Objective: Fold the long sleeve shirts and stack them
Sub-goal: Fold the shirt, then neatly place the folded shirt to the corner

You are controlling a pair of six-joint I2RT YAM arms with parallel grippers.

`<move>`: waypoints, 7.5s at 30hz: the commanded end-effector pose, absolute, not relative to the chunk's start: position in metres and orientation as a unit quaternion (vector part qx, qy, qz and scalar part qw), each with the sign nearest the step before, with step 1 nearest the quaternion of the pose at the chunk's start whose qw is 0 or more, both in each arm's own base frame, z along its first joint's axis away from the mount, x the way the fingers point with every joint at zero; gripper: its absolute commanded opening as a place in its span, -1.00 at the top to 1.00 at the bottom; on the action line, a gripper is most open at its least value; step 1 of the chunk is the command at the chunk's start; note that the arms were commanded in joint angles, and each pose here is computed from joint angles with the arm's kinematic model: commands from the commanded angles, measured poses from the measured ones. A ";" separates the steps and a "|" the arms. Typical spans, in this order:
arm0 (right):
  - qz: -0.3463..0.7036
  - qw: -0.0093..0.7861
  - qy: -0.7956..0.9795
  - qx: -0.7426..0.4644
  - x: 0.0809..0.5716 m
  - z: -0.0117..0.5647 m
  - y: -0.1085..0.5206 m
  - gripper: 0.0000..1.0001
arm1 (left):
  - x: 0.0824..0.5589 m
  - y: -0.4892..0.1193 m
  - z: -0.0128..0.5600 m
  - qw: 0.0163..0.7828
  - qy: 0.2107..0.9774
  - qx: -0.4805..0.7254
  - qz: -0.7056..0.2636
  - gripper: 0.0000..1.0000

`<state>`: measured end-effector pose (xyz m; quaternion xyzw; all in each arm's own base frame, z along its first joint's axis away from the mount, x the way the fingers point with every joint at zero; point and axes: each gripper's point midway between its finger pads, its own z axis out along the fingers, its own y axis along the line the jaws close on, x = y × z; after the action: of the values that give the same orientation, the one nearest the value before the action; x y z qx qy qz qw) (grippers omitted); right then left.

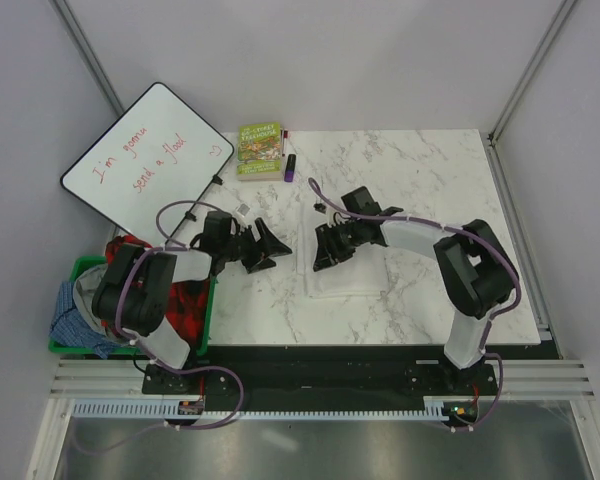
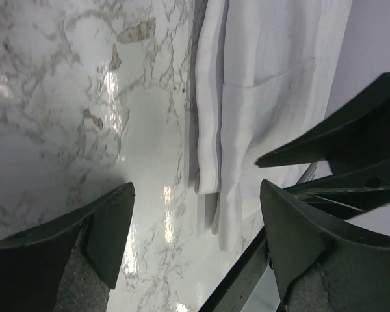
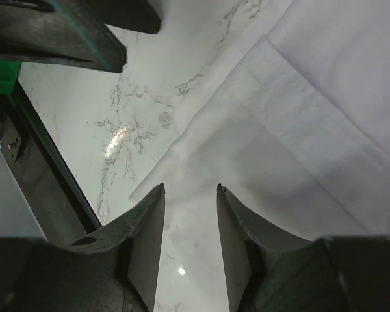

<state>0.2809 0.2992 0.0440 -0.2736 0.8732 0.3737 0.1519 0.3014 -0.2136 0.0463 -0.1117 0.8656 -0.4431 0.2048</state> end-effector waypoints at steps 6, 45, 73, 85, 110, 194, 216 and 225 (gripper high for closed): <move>0.282 0.244 0.898 -0.234 0.357 0.103 0.177 0.05 | 0.330 -0.234 0.036 0.225 0.860 -0.076 -0.452 -0.49; 0.256 0.200 0.923 -0.205 0.362 0.072 0.121 0.09 | 0.366 -0.277 0.050 0.216 0.874 0.037 -0.433 0.96; 0.355 0.178 0.915 -0.072 0.308 0.092 0.056 0.05 | 0.310 -0.363 0.036 0.193 0.727 0.638 0.163 0.95; 0.389 0.154 0.907 0.045 0.278 0.095 0.042 -0.15 | 0.205 -0.439 0.070 0.139 0.767 0.623 -0.059 -0.52; 0.358 0.177 0.910 0.112 0.387 0.026 0.102 0.34 | 0.377 -0.229 0.091 0.195 0.870 0.374 -0.257 -0.31; -0.043 0.230 0.948 -0.215 0.515 0.045 -0.048 0.92 | 0.358 -0.248 0.095 0.267 0.858 0.257 -0.355 -0.50; 0.099 0.320 0.942 -0.027 0.356 0.144 0.032 -0.96 | 0.333 -0.209 0.172 0.366 0.846 0.253 -0.294 -0.86; 0.075 0.302 0.950 0.038 0.334 0.079 0.071 -0.96 | 0.335 -0.195 0.182 0.377 0.850 0.236 -0.282 -0.87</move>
<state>0.3095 0.0568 0.0782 -0.0232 0.9654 0.0796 0.2472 0.3338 -0.2054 0.1735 0.2518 0.8470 -0.2935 0.3648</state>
